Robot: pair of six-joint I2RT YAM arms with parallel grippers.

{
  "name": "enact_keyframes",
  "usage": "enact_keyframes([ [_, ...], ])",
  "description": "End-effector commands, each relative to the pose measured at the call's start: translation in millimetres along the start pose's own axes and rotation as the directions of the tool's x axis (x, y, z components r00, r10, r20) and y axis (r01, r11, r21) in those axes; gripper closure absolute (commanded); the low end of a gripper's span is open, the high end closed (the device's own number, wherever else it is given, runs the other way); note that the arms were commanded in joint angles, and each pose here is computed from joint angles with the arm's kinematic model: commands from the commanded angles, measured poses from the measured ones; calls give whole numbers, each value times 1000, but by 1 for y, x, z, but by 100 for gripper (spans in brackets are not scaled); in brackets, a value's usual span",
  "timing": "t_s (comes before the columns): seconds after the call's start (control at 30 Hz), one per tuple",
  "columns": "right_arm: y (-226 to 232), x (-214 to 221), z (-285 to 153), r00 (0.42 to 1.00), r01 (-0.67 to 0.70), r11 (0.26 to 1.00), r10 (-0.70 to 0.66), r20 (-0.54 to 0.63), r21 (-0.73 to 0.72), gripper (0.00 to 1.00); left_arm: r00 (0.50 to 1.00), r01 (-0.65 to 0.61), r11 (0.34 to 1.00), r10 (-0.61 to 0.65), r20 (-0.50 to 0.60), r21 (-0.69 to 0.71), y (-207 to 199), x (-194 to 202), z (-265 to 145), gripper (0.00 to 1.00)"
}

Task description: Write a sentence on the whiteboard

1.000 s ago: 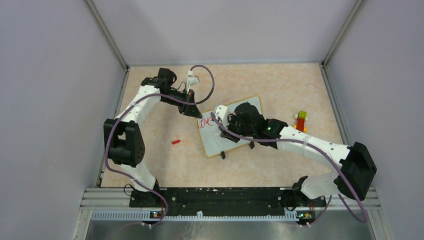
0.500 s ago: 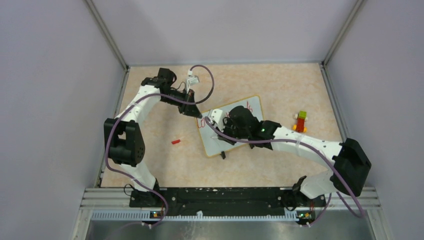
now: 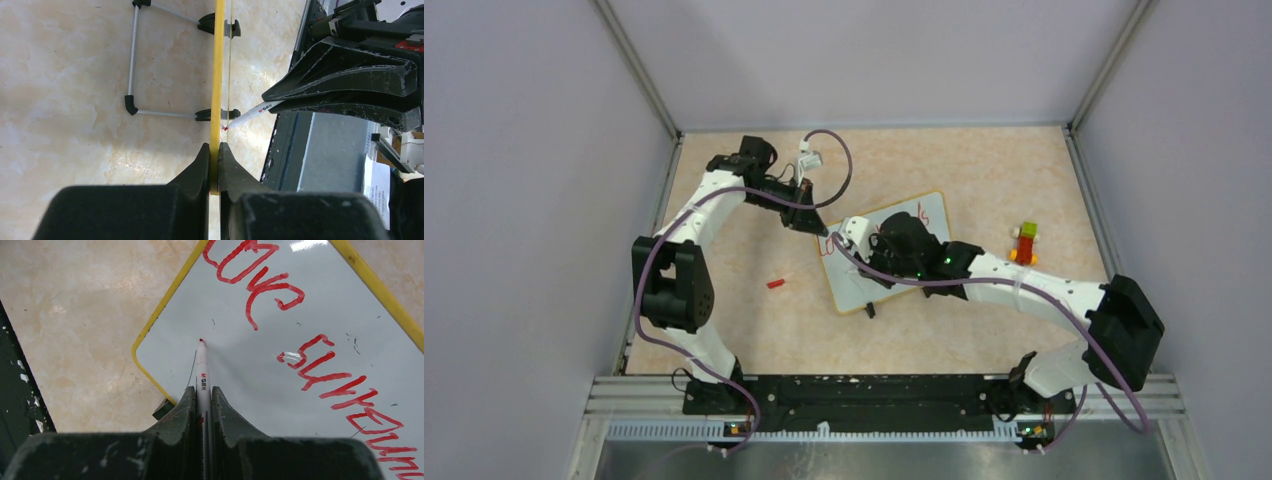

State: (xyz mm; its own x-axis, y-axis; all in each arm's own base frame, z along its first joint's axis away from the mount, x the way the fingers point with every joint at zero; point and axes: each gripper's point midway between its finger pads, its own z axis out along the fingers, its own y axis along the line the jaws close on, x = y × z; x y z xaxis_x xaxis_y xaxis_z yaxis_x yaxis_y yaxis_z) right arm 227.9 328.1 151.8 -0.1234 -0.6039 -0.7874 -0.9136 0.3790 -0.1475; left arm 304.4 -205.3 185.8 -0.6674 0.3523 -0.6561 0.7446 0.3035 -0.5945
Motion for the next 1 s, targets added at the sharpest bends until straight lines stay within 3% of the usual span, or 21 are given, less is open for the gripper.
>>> enact_keyframes([
  [0.0, -11, -2, -2, 1000, -24, 998, 23, 17, 55, 100, 1000, 6, 1000, -6, -3, -1, 2, 2, 2, 100],
  [0.5, -6, 26, -5, 999, -20, 999, 21, -38, 33, 100, 1000, 6, 1000, -6, -4, -8, 3, 2, 2, 100],
  [0.97, -27, 0, -12, 998, -64, 995, 62, 22, 78, 100, 1000, 4, 1000, -4, -4, -12, 3, 2, 1, 100],
])
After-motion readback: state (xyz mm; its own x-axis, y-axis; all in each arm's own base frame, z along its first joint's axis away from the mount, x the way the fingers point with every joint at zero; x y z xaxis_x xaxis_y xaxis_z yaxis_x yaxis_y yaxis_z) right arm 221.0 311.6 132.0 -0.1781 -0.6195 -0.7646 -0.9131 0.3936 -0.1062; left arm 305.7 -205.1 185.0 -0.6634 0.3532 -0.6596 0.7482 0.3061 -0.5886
